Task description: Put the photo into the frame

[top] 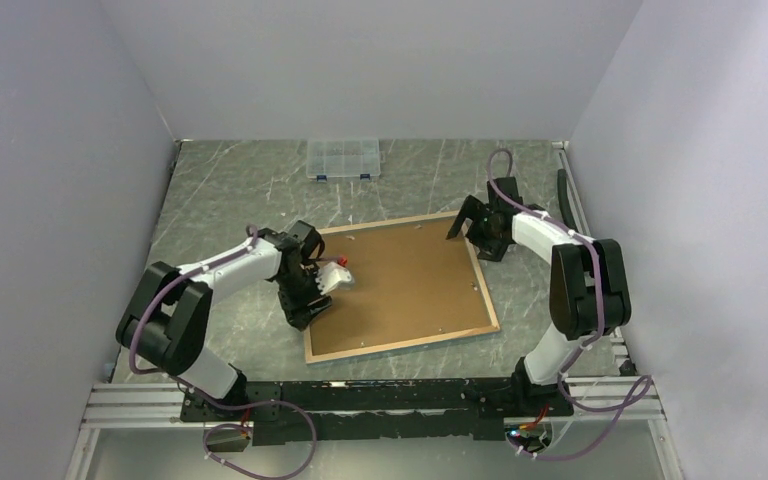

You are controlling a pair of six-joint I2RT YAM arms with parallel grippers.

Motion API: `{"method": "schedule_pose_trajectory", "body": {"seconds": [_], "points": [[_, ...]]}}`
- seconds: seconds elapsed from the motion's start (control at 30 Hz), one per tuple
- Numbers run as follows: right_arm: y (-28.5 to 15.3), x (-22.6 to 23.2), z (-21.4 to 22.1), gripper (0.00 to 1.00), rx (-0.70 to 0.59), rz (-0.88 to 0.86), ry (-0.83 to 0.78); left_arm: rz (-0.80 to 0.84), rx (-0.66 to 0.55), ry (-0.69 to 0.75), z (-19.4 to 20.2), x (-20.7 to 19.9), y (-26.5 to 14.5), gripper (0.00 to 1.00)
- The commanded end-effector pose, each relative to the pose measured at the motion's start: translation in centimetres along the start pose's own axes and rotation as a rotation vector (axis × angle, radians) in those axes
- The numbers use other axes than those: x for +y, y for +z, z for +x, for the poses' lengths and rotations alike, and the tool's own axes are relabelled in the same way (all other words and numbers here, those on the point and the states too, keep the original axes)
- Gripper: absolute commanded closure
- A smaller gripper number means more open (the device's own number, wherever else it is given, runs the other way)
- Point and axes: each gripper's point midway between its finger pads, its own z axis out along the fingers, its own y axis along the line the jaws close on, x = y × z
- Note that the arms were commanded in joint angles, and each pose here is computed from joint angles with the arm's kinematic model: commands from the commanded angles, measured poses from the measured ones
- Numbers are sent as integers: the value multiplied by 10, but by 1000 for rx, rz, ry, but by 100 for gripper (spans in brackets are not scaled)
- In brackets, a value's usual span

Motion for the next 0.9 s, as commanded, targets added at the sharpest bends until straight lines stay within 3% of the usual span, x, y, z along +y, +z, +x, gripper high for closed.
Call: {"method": "schedule_pose_trajectory", "body": {"seconds": [0.0, 0.23, 0.43, 0.67, 0.87], "points": [[-14, 18, -22, 0, -30, -46, -10, 24, -126, -7, -28, -6, -12, 38], [-50, 4, -41, 0, -169, 42, 12, -42, -259, -201, -20, 49, -65, 30], [-88, 57, -33, 9, -290, -171, 1, -60, -355, -440, -31, 91, -68, 33], [-77, 164, 60, 18, -162, -422, -192, 66, -334, -633, -40, 102, -25, 42], [-59, 219, 117, 26, -57, -560, -272, 79, -367, -688, -40, 109, -25, 51]]}}
